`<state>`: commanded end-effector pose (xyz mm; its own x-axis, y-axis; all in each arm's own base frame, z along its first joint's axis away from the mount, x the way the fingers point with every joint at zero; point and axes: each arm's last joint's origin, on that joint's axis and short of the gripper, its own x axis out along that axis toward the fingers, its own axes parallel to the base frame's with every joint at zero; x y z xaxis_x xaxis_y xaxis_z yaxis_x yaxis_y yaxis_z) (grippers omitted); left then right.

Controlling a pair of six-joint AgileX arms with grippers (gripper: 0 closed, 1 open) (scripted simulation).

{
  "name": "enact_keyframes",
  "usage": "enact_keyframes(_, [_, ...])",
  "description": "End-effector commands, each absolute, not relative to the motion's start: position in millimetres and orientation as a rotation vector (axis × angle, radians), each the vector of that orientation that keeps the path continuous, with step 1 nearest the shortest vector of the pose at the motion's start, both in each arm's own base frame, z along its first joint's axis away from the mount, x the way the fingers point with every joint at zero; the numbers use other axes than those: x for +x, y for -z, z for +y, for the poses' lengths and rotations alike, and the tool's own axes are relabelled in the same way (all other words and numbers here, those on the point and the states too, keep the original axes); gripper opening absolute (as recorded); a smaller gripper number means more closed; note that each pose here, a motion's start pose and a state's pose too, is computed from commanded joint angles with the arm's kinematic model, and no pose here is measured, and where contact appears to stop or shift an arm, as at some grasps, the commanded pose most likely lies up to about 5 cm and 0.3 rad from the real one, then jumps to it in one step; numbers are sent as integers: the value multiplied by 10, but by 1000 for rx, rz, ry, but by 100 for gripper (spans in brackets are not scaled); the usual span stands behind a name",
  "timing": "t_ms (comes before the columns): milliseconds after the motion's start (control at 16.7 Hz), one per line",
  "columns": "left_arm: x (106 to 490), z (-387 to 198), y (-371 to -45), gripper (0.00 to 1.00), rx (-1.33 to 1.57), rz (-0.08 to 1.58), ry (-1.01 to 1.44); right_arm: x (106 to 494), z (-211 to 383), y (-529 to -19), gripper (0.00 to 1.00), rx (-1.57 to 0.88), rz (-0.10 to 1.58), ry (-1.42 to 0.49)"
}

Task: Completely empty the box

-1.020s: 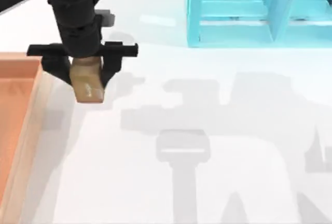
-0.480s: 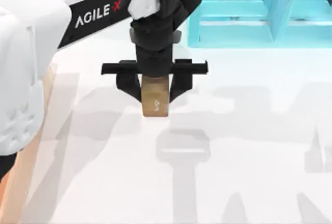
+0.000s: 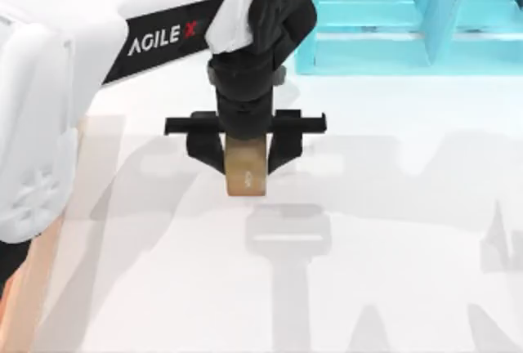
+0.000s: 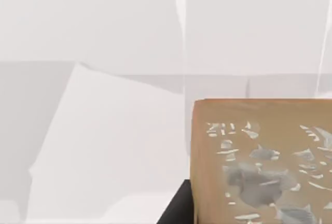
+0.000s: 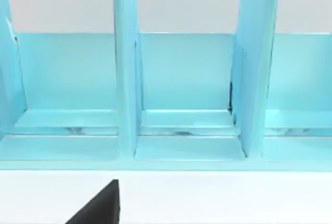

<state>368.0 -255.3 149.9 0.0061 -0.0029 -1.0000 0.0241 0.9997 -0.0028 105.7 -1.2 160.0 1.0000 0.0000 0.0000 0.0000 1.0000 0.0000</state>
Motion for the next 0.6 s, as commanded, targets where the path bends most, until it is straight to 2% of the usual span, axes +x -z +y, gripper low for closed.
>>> enact_keyframes(120, [3675,-2553,-1384,0,18,1567,19,1057,-12,-1600,100,0,0,0])
enact_keyframes(360, [3673,-2554,-1368,0,19,1569,19,1057,-12,-1600,100,0,0,0])
enact_keyframes(600, [3673,-2554,-1368,30,19,1569,19,1057,-12,-1600,100,0,0,0])
